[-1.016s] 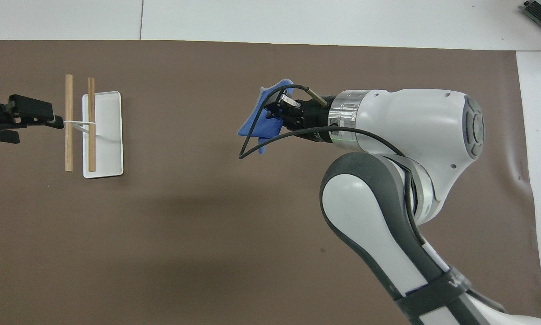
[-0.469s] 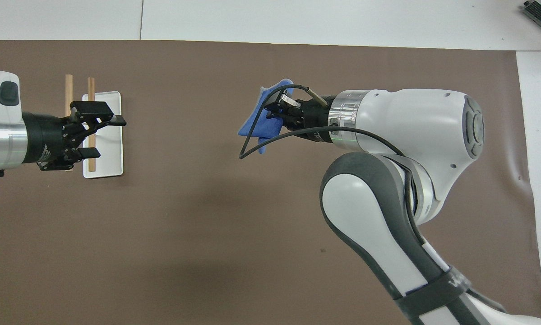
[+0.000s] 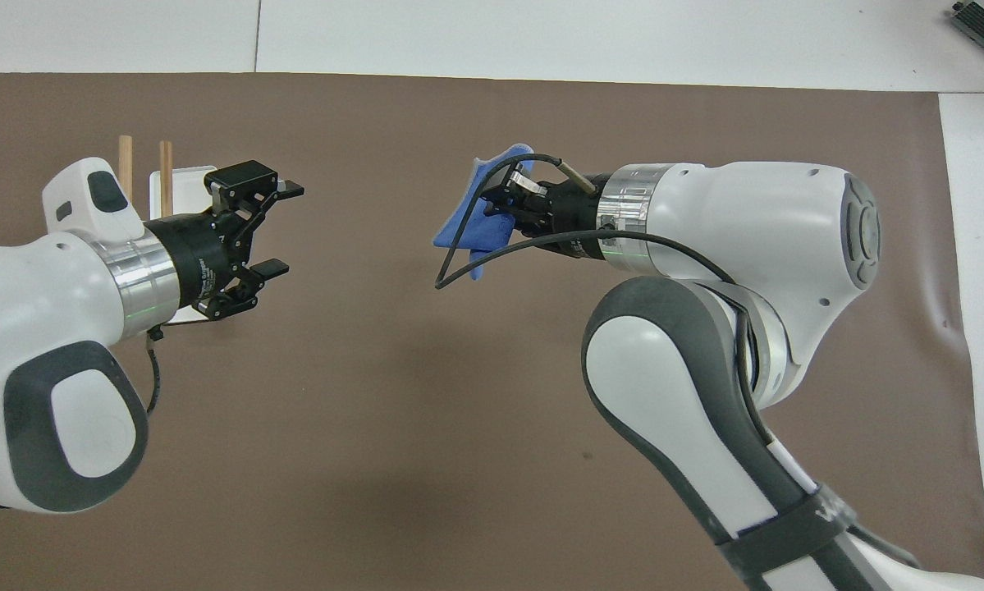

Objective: Right arm passes towel to left arm to hang
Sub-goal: 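Reach the left gripper toward the towel held by the right gripper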

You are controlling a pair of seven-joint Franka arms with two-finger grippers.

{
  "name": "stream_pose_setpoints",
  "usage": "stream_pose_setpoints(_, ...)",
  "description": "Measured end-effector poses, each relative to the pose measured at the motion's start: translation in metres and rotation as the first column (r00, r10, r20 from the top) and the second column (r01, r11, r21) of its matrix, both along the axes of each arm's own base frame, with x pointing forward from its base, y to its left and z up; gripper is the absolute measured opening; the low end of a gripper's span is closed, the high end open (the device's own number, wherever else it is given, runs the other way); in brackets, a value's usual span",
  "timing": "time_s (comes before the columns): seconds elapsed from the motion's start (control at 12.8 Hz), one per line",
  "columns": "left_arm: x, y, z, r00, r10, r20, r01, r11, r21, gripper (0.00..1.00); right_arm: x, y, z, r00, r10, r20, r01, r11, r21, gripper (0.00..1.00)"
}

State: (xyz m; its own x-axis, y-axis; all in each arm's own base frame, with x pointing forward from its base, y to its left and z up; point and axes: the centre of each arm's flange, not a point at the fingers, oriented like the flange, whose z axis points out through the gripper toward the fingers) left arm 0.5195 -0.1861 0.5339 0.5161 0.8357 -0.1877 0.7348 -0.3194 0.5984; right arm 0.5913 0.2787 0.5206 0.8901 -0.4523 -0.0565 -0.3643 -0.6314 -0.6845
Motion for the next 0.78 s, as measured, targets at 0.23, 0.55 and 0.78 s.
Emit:
stream_pose_setpoints(0.23,0.001,-0.03,-0.026,0.994,0.105,-0.037,-0.107,0.992,-0.072,1.0,0.0,0.0,0.0,1.0,0.0,0.0,0.0,1.0,0.0,0.12)
stream_pose_setpoints(0.55,-0.002,-0.074,-0.048,0.977,0.207,-0.06,-0.214,0.964,-0.161,0.93,0.0,0.0,0.0,1.0,-0.001,0.0,0.001,1.0,0.0,0.12)
stream_pose_setpoints(0.78,-0.008,-0.097,-0.054,0.971,0.234,-0.057,-0.241,0.95,-0.199,0.91,0.0,-0.001,0.0,1.0,-0.001,0.0,0.001,1.0,0.0,0.12)
